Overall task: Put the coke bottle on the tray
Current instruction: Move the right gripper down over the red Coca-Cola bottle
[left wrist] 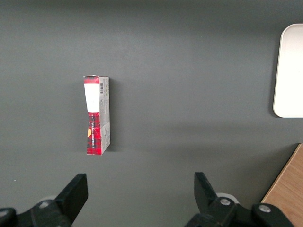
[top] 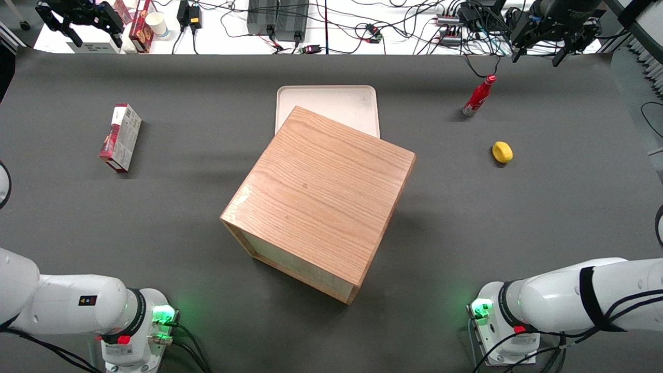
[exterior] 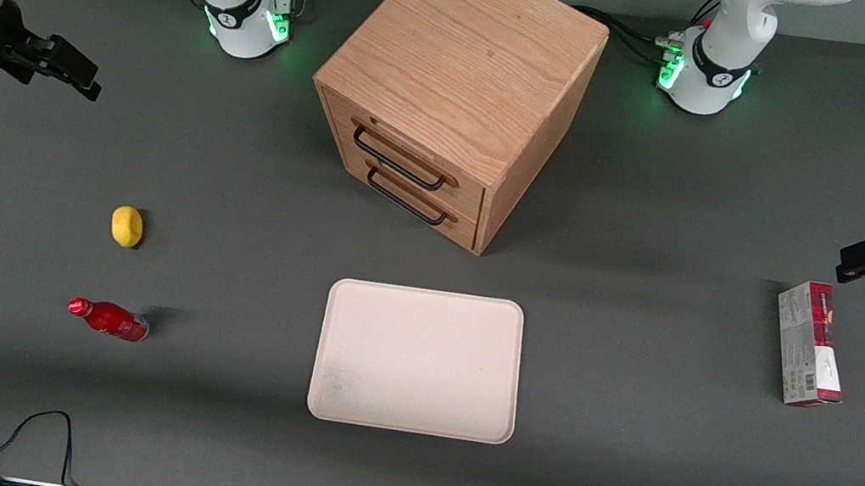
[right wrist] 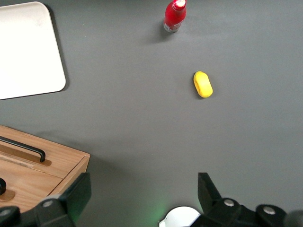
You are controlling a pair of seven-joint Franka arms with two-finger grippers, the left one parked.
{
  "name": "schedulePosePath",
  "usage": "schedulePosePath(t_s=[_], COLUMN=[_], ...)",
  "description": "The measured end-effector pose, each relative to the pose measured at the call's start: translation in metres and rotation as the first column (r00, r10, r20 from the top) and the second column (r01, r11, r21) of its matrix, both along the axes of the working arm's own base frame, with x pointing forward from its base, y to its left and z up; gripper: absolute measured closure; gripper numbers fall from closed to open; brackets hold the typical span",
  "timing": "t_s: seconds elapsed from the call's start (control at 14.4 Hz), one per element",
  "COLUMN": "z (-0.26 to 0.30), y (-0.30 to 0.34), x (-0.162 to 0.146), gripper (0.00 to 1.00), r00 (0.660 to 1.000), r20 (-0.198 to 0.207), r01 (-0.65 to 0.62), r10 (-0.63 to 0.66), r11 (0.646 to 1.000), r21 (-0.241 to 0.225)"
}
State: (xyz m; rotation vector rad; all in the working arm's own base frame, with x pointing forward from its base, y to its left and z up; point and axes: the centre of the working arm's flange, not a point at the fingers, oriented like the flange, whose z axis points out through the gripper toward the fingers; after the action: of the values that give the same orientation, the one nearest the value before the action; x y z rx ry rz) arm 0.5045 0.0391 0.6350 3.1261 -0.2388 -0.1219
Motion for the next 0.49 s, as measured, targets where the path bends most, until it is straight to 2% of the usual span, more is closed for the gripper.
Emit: schedulePosePath(t_s=[0.21,0.35,0.49], z=[-0.003,-0.009,-0.028], y=[-0.002,-0.005,-0.017], x=[0.001,0.006,0.022], gripper=[0.00,0.00,0.00], r00=[1.000,1.000,0.999], r20=[-0.002,0.009,0.015], r01=[0.003,0.011,0.030], r10=[-0.003,-0.011,-0.029], r11=[1.000,1.000,0.998], r21=[-0.001,-0.005,-0.046])
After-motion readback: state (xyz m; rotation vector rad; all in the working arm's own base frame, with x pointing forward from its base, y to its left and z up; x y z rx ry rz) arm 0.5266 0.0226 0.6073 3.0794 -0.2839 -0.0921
